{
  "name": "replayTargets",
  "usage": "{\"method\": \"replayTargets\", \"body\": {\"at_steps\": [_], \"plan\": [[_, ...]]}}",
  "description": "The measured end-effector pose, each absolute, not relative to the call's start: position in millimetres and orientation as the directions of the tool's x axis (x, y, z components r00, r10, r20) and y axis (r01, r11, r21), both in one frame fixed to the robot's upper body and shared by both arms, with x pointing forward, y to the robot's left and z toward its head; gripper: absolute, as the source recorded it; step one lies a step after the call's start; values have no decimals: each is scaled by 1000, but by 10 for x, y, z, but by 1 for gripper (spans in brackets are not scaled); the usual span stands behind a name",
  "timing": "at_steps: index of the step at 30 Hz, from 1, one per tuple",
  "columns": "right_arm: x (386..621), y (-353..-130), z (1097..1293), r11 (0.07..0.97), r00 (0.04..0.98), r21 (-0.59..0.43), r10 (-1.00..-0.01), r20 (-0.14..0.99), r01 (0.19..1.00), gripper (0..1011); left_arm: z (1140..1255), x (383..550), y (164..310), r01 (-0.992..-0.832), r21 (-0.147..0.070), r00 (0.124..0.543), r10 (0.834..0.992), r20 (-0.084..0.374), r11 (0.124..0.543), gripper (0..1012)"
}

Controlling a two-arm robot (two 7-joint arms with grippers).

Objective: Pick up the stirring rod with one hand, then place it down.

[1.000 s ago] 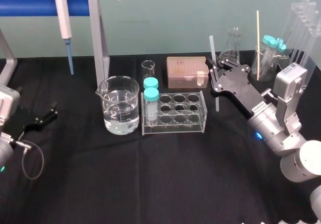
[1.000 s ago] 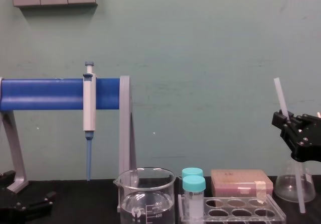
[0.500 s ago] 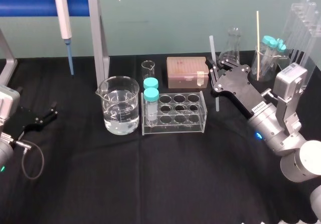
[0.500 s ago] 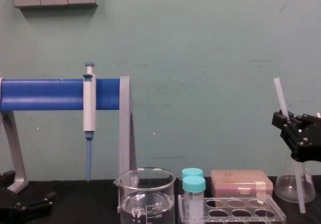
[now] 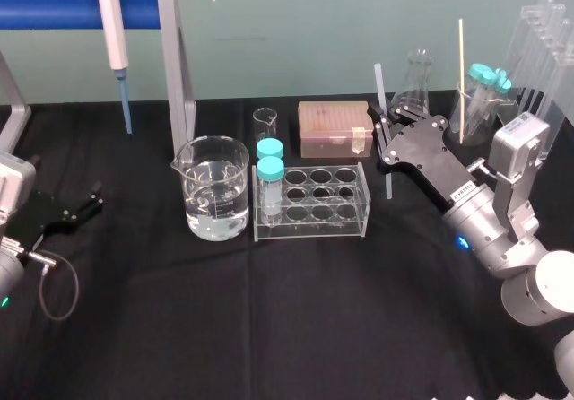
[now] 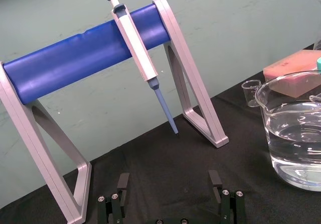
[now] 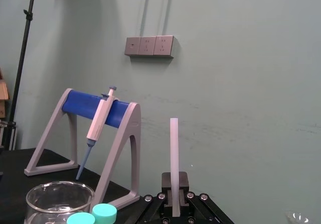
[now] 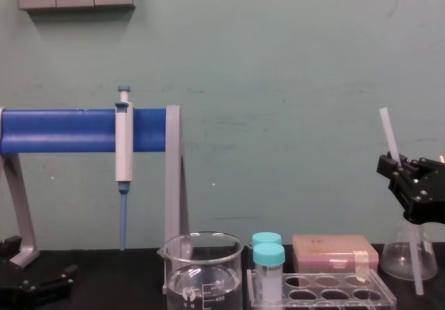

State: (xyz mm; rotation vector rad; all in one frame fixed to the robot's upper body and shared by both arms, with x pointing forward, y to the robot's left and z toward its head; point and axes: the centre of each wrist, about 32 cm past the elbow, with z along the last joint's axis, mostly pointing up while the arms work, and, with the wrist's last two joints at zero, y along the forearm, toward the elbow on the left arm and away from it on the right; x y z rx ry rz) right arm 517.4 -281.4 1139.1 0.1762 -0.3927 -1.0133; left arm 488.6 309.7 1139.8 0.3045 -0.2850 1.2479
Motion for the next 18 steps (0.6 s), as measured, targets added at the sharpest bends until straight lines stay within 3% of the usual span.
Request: {"method": "replayTargets", "body": {"at_steps": [18], "plan": [[5174, -2814, 11391, 522, 467, 322, -852, 237, 789, 72, 11398, 4886, 3097, -955, 70, 292, 880, 374, 287, 1000]]}}
